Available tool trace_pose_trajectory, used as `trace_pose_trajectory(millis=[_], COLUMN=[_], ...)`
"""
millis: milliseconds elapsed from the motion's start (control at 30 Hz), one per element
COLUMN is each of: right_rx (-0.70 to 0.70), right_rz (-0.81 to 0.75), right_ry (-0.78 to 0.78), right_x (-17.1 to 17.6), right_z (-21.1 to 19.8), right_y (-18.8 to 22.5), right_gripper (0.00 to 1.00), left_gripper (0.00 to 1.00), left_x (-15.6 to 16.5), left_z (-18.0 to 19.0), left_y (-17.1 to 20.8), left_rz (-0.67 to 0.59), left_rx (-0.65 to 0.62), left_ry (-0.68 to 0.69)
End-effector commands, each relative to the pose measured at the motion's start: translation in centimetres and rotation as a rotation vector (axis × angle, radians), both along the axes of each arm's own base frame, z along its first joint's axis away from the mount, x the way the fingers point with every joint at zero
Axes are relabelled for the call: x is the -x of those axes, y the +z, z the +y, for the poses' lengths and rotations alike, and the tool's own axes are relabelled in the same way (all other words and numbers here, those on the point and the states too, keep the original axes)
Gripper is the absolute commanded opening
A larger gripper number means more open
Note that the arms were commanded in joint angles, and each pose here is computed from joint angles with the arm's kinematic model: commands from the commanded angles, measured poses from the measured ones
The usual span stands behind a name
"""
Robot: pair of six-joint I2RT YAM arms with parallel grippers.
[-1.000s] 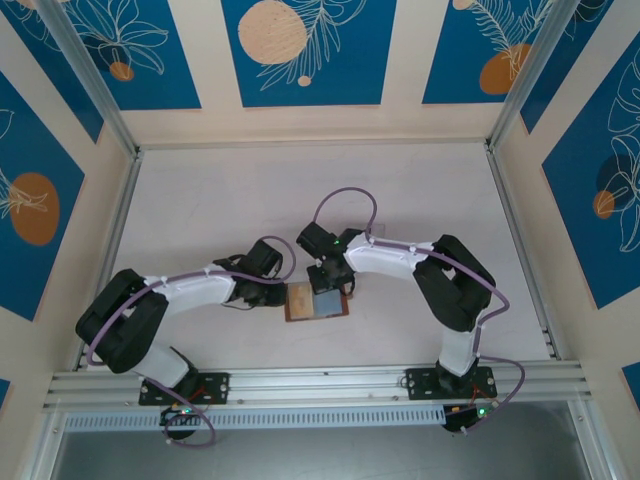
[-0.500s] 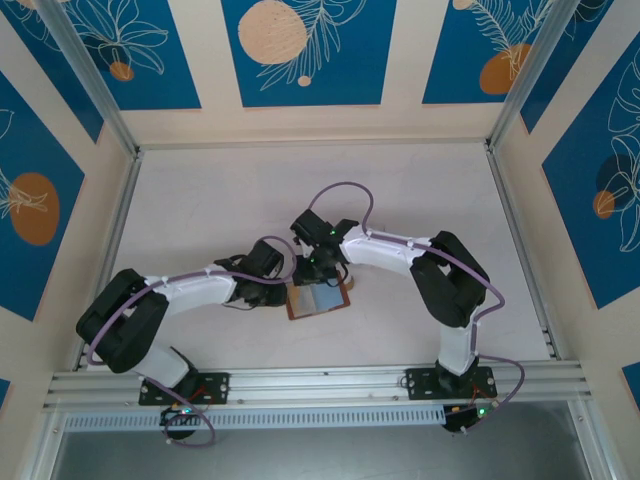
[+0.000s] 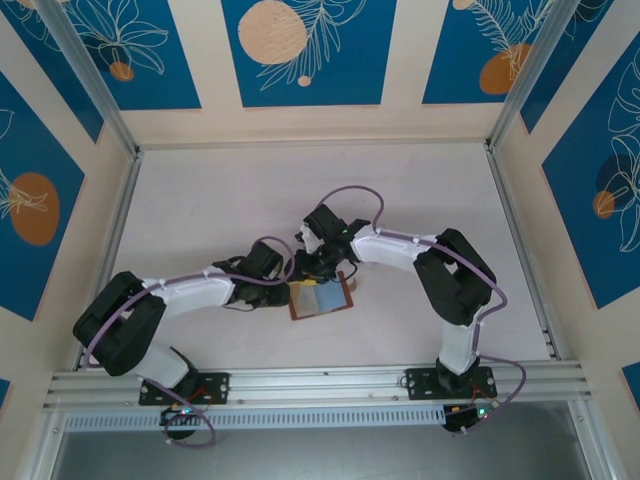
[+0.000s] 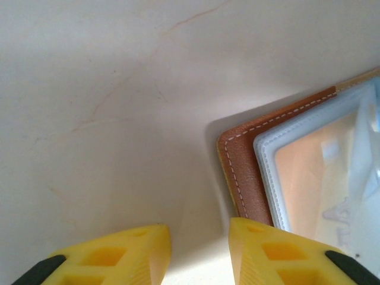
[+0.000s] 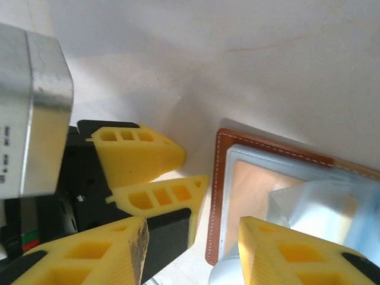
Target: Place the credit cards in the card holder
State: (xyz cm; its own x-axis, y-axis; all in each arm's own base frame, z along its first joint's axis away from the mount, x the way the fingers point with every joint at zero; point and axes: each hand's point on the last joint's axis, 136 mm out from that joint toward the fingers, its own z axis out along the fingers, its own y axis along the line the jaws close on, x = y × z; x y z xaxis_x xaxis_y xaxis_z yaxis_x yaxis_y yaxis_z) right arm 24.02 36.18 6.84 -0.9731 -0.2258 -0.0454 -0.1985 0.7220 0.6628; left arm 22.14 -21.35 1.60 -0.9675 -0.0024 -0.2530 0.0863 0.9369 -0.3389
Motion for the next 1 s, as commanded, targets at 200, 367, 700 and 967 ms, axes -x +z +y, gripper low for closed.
trace_pose_trajectory(millis=[200,367,700,967], right_rx=[-0.189,-0.244,0.03,0.412], right_rz=[-0.003,-0.032,-0.24,-0.301], right_ry=[0.094,0.118,-0.122,-0.354], right_x=[-0.5,-1.4,-6.9,-9.6], right_z=[4.5,6.0,-3.8,-16.2], right_y=[1.6,4.2,8.0,6.2], right_gripper=[0.46,0.46,0.44,0.43], left_gripper=[0.54,0.62,0.66,0.66], left_x=[3.5,3.9,2.2,0.0], left_z=[2.9,3.7,0.0,-2.8], left_y=[0.7,2.3,6.1,5.2], left_rz=[0.035,0.005,-0.07,-0.067], left_rx=[0.005,0.027,0.151,0.085], left_ry=[0.007,0.004,-0.108,-0.166])
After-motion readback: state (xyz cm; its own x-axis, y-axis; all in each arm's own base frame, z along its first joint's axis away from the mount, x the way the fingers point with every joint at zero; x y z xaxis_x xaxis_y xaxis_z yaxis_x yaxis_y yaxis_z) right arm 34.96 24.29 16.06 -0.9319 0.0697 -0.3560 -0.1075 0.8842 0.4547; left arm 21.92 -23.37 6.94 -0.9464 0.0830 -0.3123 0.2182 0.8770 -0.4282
